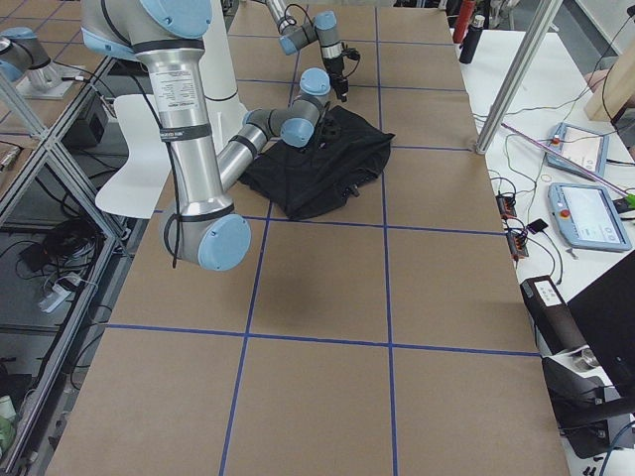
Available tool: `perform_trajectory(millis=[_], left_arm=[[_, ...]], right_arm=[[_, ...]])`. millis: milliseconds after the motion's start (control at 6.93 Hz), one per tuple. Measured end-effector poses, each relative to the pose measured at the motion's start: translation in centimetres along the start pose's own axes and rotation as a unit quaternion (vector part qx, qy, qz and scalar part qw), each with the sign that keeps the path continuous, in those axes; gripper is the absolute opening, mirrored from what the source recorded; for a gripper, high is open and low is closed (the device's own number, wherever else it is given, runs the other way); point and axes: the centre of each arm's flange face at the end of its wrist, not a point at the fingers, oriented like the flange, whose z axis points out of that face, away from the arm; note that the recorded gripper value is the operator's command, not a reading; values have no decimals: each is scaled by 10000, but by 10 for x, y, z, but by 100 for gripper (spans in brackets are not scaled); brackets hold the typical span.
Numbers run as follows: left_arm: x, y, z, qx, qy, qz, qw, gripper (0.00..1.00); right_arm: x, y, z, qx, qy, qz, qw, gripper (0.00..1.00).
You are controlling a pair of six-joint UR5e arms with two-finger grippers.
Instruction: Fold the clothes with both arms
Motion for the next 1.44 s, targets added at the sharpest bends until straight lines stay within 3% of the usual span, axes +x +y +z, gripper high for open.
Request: perform_trajectory(millis=[1010, 1155, 1299, 1444], left_arm=[[-6, 7, 21, -48, -169, 40, 9998, 42], [-6, 7, 22, -52, -181, 44, 9998, 37], [-7, 7, 24, -50, -192, 40, 9998, 22], [-7, 7, 24, -49, -194, 29, 9998, 0]], right_arm=[[-1, -14, 15, 136, 107, 33, 9998, 100], [-1, -15, 15, 143, 113, 39, 9998, 100], [0, -16, 16, 148, 121, 44, 9998, 100], [0, -16, 17, 152, 128, 49, 9998, 100]])
